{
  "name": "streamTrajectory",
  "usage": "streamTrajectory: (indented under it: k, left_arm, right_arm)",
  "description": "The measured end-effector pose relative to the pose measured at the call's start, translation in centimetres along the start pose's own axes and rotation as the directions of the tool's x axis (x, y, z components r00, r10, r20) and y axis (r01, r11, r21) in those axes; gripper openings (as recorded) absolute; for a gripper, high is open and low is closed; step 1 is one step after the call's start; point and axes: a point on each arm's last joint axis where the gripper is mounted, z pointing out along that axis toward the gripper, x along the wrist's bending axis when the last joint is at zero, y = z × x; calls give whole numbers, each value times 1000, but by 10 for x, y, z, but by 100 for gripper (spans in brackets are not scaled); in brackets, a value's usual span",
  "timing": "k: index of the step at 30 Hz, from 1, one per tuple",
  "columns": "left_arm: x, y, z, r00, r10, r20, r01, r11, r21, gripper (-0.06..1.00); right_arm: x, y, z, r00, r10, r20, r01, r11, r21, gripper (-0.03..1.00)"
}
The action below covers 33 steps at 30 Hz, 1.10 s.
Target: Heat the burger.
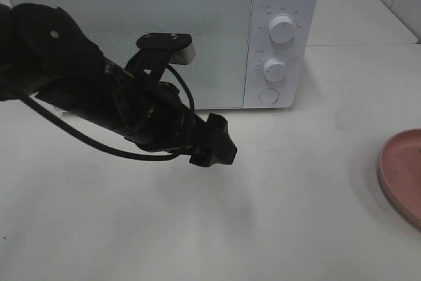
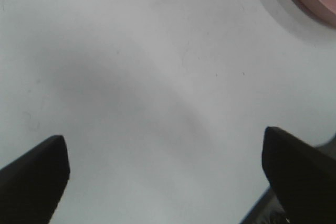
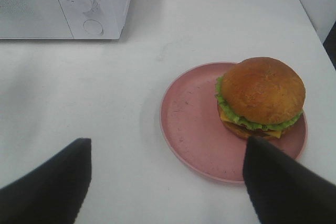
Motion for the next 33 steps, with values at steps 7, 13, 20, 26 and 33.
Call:
streamTrajectory:
  k: [7, 13, 20, 26, 33]
  left_arm:
    - [20, -6, -43, 997, -9, 80, -4, 987, 163, 99]
    - [48, -9, -84, 995, -83, 61, 67, 972, 225, 99]
    - [83, -19, -131, 979, -203, -33, 205, 950, 235, 99]
    - [104, -32, -171, 944, -282, -172, 316, 924, 216, 99]
    - [109, -54, -229, 840, -416, -349, 474, 876, 95, 99]
  right_arm:
    - [0, 0, 0, 1000, 0, 0, 0, 1000, 0, 76]
    - [0, 0, 0, 1000, 0, 0, 0, 1000, 0, 76]
    - [0, 0, 0, 1000, 0, 0, 0, 1000, 0, 76]
    - [0, 0, 0, 1000, 0, 0, 0, 1000, 0, 76]
    - [0, 0, 0, 1000, 0, 0, 0, 1000, 0, 76]
